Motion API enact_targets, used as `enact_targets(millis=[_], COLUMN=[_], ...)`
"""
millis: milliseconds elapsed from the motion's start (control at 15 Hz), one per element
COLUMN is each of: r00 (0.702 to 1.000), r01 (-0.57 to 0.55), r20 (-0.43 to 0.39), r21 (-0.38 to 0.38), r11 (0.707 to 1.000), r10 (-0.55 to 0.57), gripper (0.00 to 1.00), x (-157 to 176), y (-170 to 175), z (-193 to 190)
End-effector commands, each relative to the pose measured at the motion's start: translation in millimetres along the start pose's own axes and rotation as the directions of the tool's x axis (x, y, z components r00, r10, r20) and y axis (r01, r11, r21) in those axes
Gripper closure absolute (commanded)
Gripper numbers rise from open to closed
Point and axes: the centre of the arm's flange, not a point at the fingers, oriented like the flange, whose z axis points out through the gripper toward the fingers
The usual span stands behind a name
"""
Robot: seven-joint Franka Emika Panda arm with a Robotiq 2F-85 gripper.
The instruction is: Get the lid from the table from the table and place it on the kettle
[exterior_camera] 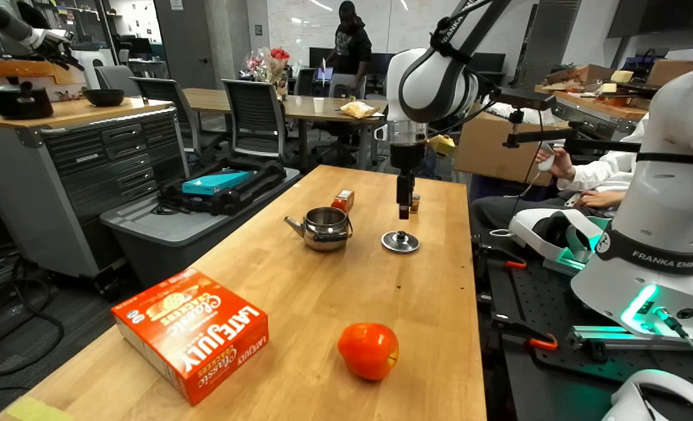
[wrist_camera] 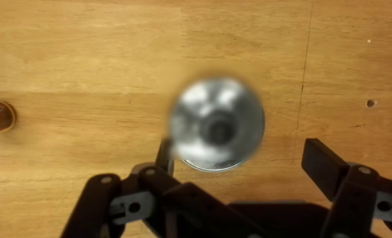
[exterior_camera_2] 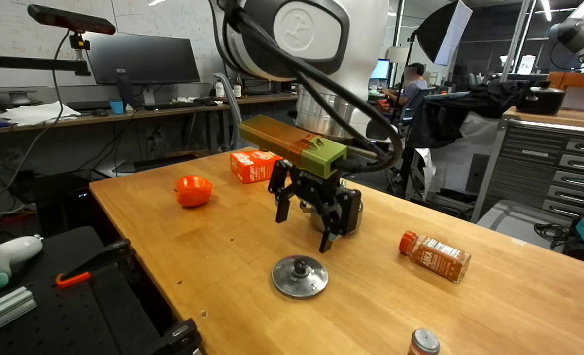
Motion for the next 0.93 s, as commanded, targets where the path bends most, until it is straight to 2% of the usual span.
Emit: enact_targets(millis=[0, 867], r00=[1.000, 0.996], r01=[-0.014, -0.052], r20=[0.009, 0.076], r21=[-0.005, -0.014], r11=[1.000, 0.999], r10=[0.014, 0.052], gripper=[0.00, 0.00], x=[12, 22], y=[6, 8], z=[11, 38])
